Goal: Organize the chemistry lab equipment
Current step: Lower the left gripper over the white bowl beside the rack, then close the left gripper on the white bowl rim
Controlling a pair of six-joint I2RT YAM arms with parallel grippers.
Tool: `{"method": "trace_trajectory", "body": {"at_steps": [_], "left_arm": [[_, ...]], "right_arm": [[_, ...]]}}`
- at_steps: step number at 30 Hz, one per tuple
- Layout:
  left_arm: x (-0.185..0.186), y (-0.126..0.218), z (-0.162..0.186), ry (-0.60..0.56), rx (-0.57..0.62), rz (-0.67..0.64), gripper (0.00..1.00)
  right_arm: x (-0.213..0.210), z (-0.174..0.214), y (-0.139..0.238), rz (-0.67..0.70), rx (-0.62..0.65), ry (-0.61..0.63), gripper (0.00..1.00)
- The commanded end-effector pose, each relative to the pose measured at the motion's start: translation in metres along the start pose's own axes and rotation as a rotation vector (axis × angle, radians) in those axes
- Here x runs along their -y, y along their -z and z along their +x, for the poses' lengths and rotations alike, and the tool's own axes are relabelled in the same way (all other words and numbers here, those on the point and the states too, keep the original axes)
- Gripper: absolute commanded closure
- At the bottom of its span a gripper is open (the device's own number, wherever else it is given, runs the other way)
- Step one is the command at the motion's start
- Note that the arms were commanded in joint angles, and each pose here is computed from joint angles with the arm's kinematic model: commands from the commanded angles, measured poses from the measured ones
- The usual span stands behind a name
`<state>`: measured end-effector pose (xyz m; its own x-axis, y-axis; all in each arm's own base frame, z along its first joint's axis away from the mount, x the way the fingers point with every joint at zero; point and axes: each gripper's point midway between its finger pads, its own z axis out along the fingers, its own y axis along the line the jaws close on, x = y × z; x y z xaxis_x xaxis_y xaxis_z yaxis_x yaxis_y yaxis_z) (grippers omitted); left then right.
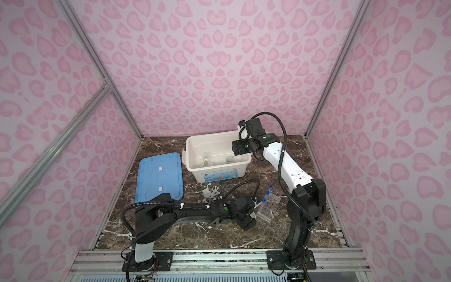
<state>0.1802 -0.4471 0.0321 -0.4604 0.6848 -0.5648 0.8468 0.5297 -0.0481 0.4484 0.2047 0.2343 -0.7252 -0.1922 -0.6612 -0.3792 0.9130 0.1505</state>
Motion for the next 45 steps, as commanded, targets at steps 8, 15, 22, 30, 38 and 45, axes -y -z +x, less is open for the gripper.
{"method": "trace_trajectory", "body": {"at_steps": [8,15,22,30,38,45], "left_arm": [[-0.015,0.002,0.006,0.054,-0.011,-0.026,0.21],[-0.028,0.004,0.01,0.082,-0.018,-0.061,0.22],[-0.043,0.006,0.017,0.106,-0.029,-0.102,0.23],[-0.061,0.012,0.024,0.112,-0.038,-0.163,0.23],[-0.076,0.019,0.034,0.123,-0.044,-0.206,0.23],[-0.069,0.023,0.019,0.104,-0.018,-0.17,0.15]], "right_arm": [[0.0,-0.001,-0.002,-0.006,0.01,-0.006,0.13],[0.0,0.0,-0.003,-0.008,0.007,-0.007,0.13],[0.0,0.001,-0.004,-0.008,0.004,-0.007,0.13],[0.0,0.001,-0.005,-0.012,0.004,-0.01,0.13],[-0.002,-0.001,-0.004,-0.022,0.012,-0.012,0.13],[-0.002,-0.001,-0.003,-0.02,0.011,-0.012,0.13]]}}
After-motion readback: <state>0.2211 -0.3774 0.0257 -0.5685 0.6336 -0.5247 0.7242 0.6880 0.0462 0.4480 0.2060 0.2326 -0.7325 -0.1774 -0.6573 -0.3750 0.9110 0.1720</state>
